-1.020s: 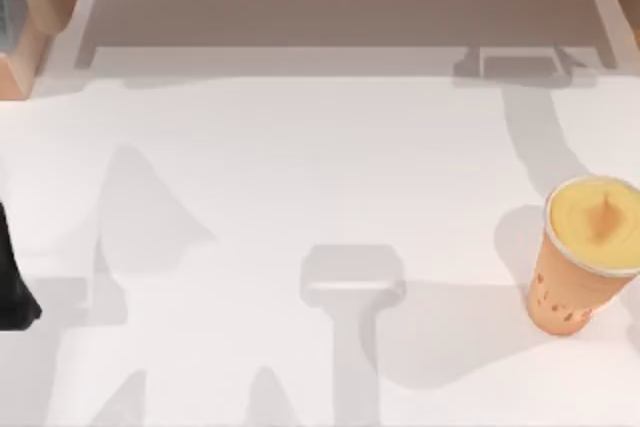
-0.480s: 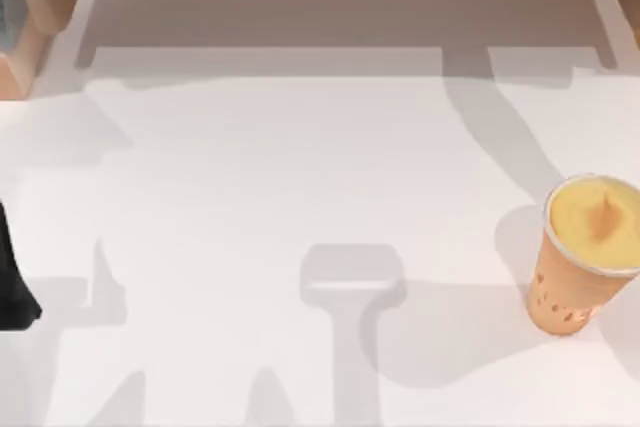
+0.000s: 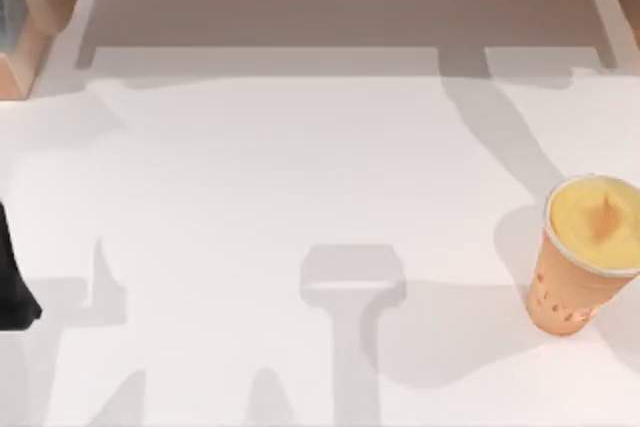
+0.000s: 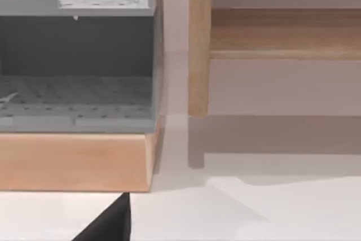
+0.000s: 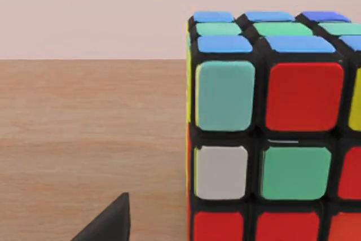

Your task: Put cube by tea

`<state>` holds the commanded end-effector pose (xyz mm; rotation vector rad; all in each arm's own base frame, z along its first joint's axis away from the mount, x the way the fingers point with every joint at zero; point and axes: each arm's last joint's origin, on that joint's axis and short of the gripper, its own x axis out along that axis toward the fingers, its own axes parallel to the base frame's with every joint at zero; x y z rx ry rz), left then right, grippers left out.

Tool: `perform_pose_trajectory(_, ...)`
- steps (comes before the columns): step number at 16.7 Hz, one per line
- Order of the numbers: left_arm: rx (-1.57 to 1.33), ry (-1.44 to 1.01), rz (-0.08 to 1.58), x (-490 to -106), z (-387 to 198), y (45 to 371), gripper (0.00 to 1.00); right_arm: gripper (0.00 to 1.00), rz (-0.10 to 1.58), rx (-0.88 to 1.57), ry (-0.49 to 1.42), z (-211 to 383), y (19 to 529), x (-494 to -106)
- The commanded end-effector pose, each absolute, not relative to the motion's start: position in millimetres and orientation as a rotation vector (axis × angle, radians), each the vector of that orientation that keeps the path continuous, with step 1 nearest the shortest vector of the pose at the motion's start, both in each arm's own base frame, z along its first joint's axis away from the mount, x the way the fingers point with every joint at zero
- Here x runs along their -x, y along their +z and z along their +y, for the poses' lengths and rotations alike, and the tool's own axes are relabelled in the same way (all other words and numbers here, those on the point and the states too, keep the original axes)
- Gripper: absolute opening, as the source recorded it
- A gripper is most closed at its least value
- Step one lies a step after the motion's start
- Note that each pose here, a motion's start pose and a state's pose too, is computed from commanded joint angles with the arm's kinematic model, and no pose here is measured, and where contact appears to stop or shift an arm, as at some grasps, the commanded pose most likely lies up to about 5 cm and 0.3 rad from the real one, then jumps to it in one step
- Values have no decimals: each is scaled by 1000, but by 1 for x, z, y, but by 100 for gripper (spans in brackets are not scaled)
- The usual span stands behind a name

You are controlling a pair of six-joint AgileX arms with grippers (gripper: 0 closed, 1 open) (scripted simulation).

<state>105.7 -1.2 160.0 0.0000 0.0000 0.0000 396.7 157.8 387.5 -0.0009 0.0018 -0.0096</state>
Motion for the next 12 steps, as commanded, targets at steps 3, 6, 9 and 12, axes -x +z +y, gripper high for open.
perform_pose_trajectory(3,0,0,0,-106,-1,160,100,100,-1,0,-10,158,389,-420)
perform_pose_trajectory(6,0,0,0,-106,-1,160,100,100,-1,0,-10,157,388,-438)
perform_pose_trajectory(9,0,0,0,-106,-1,160,100,100,0,0,-10,157,387,-441)
perform_pose_trajectory(12,0,0,0,-106,-1,160,100,92,0,0,-10,157,387,-441)
